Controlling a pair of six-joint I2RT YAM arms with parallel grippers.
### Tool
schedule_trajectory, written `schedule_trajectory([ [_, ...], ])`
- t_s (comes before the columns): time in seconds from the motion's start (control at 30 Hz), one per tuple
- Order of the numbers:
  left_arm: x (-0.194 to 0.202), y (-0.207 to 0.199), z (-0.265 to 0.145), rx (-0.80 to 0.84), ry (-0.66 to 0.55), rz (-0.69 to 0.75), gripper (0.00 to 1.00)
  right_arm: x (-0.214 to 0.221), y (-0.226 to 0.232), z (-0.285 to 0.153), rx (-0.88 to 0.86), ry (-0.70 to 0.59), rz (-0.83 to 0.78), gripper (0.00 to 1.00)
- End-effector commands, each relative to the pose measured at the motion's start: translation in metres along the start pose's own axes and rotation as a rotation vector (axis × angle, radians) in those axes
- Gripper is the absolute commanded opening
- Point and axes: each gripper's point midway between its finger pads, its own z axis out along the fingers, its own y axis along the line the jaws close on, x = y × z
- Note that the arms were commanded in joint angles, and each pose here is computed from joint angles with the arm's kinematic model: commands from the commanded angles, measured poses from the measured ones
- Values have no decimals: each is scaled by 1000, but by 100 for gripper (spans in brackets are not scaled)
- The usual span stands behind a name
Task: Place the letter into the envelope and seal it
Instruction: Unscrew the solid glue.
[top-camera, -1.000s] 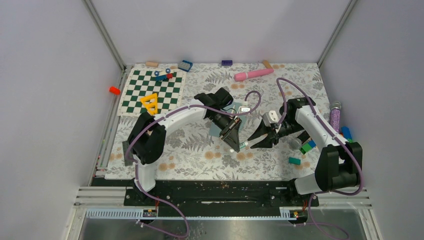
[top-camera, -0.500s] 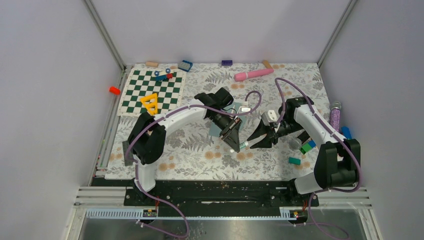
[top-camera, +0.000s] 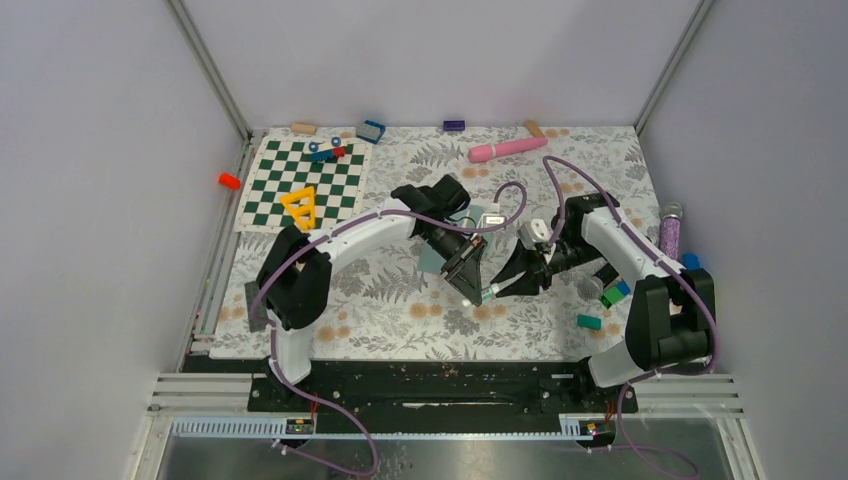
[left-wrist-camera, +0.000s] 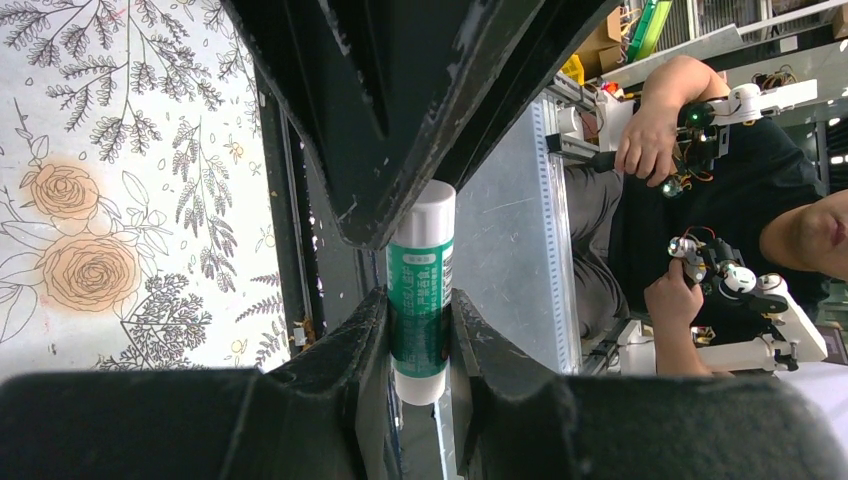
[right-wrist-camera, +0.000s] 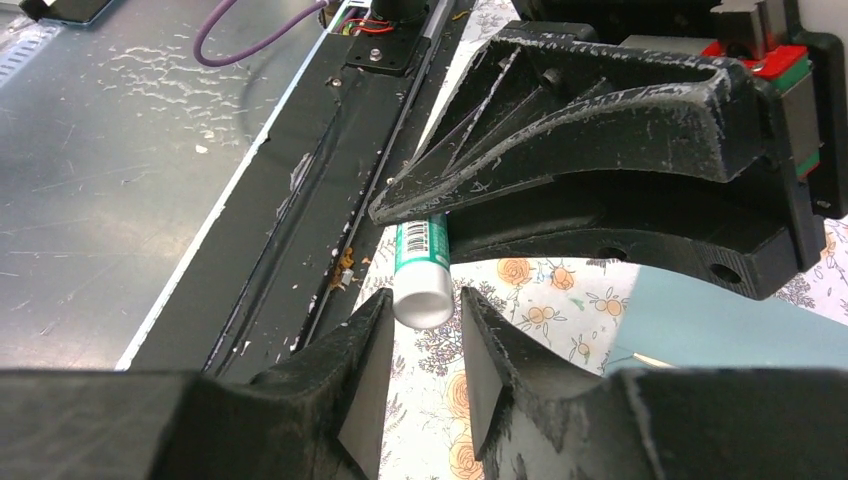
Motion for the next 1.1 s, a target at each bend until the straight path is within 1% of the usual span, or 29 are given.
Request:
schedule_trajectory([
  [0.0,-16,-20,-3,55,-30,99,0,-16,7,4,-29,-38,-181,35],
  [0.07,-16,-20,-3,47,-30,103,0,-16,8,4,-32,-35,-178,33],
  [0.13,-15,-18,-3,35,-27,105,0,-19,8,4,-27,-39,-170,32],
  [0.17,-14,-16,-3,29,-25,105,0,-20,8,4,-24,-41,-168,34],
  [0.27,-13,-10,-3,19,-24,94,0,-24,8,3,-18,-42,-172,42],
  [0.37,-13,-8,-5,15,-26,89,0,-25,10,3,-19,-39,-174,44],
  [0.43,-13,-8,-5,12,-26,90,0,-25,11,3,-20,-40,-169,47],
  [0.67,-12,-5,-5,-3,-23,91,0,-28,8,3,-12,-50,-135,48],
  [0.83,-12,-3,-5,-11,-22,91,0,-30,7,3,-8,-57,-115,44],
  [1.07,-13,-1,-6,-30,-19,97,0,-27,6,3,-14,-51,-81,25],
])
